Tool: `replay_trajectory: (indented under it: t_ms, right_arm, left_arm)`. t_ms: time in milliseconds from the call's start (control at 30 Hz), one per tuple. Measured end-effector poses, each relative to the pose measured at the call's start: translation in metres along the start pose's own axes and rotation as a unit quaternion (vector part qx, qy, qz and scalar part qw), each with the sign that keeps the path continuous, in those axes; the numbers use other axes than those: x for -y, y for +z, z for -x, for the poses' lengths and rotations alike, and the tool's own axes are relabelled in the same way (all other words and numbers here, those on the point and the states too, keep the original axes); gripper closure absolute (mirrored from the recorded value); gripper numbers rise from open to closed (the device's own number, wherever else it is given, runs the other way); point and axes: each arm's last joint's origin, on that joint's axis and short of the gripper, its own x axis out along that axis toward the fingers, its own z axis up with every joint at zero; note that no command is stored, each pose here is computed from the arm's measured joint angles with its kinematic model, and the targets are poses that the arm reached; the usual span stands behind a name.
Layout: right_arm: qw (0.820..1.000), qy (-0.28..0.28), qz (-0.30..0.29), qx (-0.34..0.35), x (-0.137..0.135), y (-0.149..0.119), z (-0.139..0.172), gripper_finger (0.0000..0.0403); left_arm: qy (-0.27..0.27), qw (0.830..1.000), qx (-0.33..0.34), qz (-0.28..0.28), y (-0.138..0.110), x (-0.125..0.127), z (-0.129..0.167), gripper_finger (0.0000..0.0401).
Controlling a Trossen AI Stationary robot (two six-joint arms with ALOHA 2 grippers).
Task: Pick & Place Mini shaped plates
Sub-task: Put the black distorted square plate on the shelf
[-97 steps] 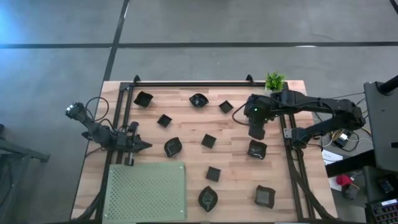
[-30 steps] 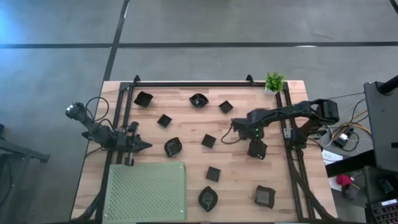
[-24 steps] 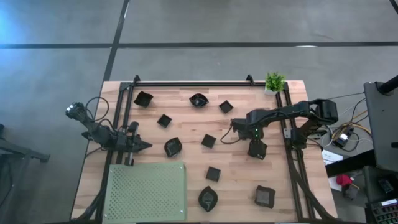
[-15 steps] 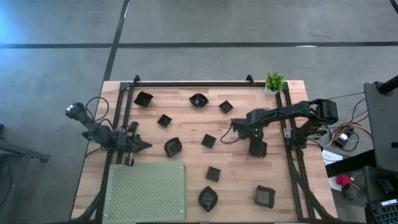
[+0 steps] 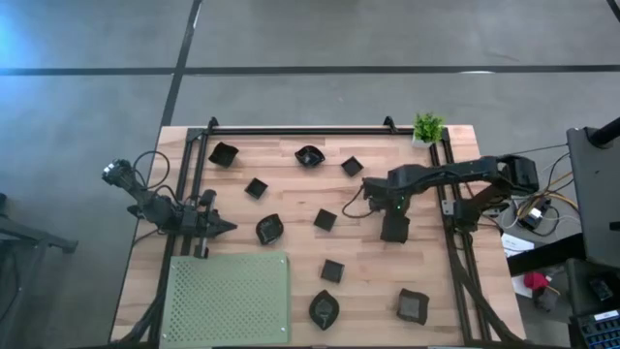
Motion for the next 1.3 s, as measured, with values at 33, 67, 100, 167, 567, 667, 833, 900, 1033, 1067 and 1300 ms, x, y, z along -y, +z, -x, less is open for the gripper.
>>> replay_trajectory:
  t_ms: [33, 67, 100, 167, 567, 667, 833, 900, 1033, 1067, 1300]
  right_arm:
    - [1.0, 0.0, 0.002, 0.016, -0.001, 0.0, 0.007, 0.0395]
    - [0.999, 0.001, 0.002, 0.034, -0.002, 0.001, 0.016, 0.0395]
    - [0.999, 0.002, -0.002, 0.053, -0.003, 0.002, 0.024, 0.0395]
    - [0.996, 0.005, -0.005, 0.088, -0.004, 0.002, 0.04, 0.0395]
    - [0.967, -0.033, -0.013, 0.251, -0.01, -0.002, 0.122, 0.0395]
    - [0.962, -0.037, -0.013, 0.271, -0.01, 0.001, 0.133, 0.0395]
    - [0.948, -0.037, -0.014, 0.316, -0.012, 0.007, 0.144, 0.0394]
    - [0.941, -0.037, -0.006, 0.335, -0.012, 0.01, 0.148, 0.0394]
    - [0.93, -0.047, 0.026, 0.364, -0.013, 0.015, 0.156, 0.0394]
    - [0.929, -0.05, 0.035, 0.366, -0.013, 0.015, 0.158, 0.0394]
    - [0.922, -0.058, 0.056, 0.378, -0.014, 0.02, 0.162, 0.0394]
  left_arm:
    - [0.0, 1.0, 0.0, 0.0, 0.0, 0.0, 0.0, 0.0401]
    - [0.0, 1.0, 0.0, 0.0, 0.0, 0.0, 0.0, 0.0401]
    - [0.0, 1.0, 0.0, 0.0, 0.0, 0.0, 0.0, 0.0401]
    - [0.0, 1.0, 0.0, 0.0, 0.0, 0.0, 0.0, 0.0401]
    - [0.0, 1.0, 0.0, 0.0, 0.0, 0.0, 0.0, 0.0401]
    - [0.0, 1.0, 0.0, 0.0, 0.0, 0.0, 0.0, 0.0401]
    - [0.001, 1.0, 0.003, 0.002, 0.001, 0.0, 0.0, 0.0401]
    - [0.001, 1.0, 0.006, 0.004, 0.001, 0.0, 0.0, 0.0401]
    - [-0.005, 0.999, 0.012, 0.035, 0.002, 0.0, 0.0, 0.0401]
    - [-0.005, 0.999, 0.022, 0.047, 0.005, 0.0, 0.0, 0.0401]
    - [0.012, 0.994, 0.079, 0.068, 0.023, -0.005, 0.002, 0.0401]
